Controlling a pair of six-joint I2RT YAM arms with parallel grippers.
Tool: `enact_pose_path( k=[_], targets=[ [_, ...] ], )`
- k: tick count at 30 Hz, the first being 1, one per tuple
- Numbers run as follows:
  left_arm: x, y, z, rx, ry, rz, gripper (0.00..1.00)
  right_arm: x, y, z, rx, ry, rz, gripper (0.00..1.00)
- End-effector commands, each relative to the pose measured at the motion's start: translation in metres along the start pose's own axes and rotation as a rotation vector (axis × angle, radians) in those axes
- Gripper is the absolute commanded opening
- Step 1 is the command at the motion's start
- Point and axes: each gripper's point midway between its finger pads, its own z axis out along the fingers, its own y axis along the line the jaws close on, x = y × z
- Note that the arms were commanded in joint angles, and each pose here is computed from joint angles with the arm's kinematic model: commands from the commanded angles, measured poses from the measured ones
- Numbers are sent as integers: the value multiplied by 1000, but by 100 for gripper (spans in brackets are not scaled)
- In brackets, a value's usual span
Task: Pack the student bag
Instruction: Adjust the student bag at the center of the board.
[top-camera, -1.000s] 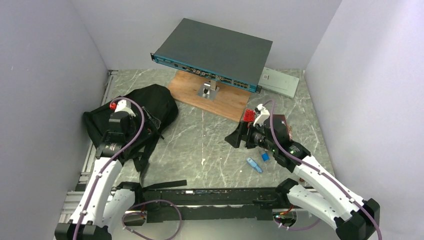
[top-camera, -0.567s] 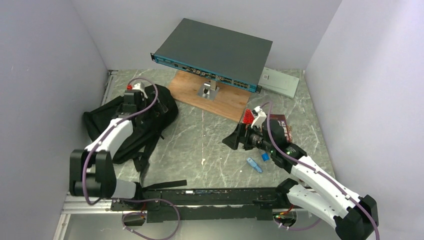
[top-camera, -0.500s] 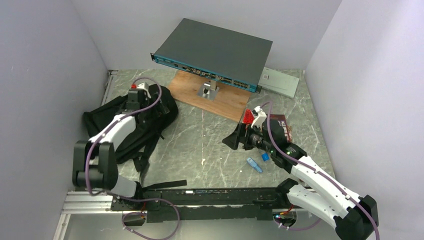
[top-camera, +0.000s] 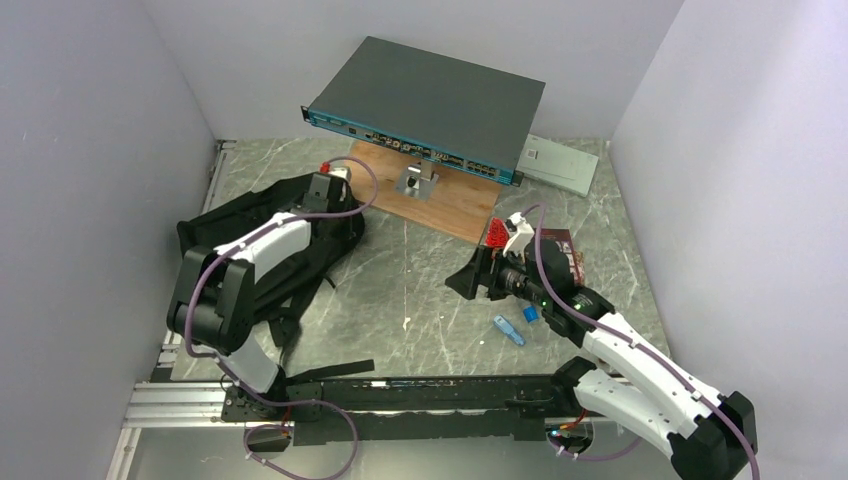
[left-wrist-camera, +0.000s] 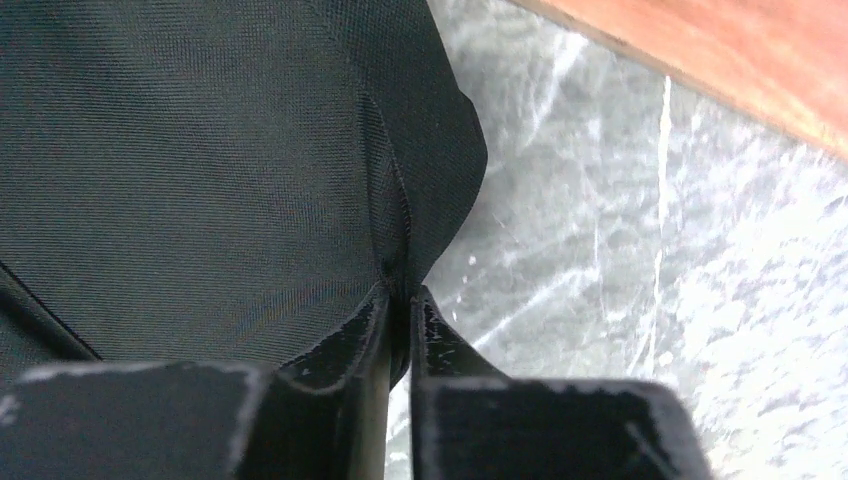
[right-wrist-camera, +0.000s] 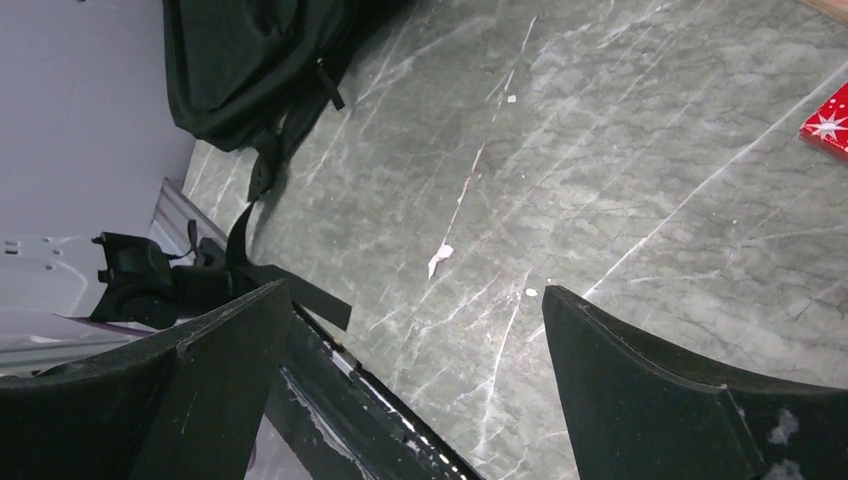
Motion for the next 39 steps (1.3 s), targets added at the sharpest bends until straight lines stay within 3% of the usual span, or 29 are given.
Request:
enact_pose_path(
  k=[1,3,17,23,28,30,34,39],
  targets=[
    [13,-38,-35,102,-18,84,6,-1,-3,5,7,-9,1,100],
    [25,-52,-46,156,-12,102,0,1,-4,8,4,-4,13,100],
    [132,-170,-125,604,91,144,0,25,-18,24,17,59,59,99],
    [161,-205,-139,670,139,200,0,33,-20,31,24,75,58,98],
    [161,-207,-141,669,150,207,0,38,-19,32,29,85,49,98],
    [159,-206,-143,660,145,197,11,42,-21,31,39,92,45,98],
    [150,-200,-150,654,100,185,56,50,-25,32,57,86,18,98],
    [114,-181,-168,559,-21,203,81,54,-21,34,103,78,-79,98]
  ],
)
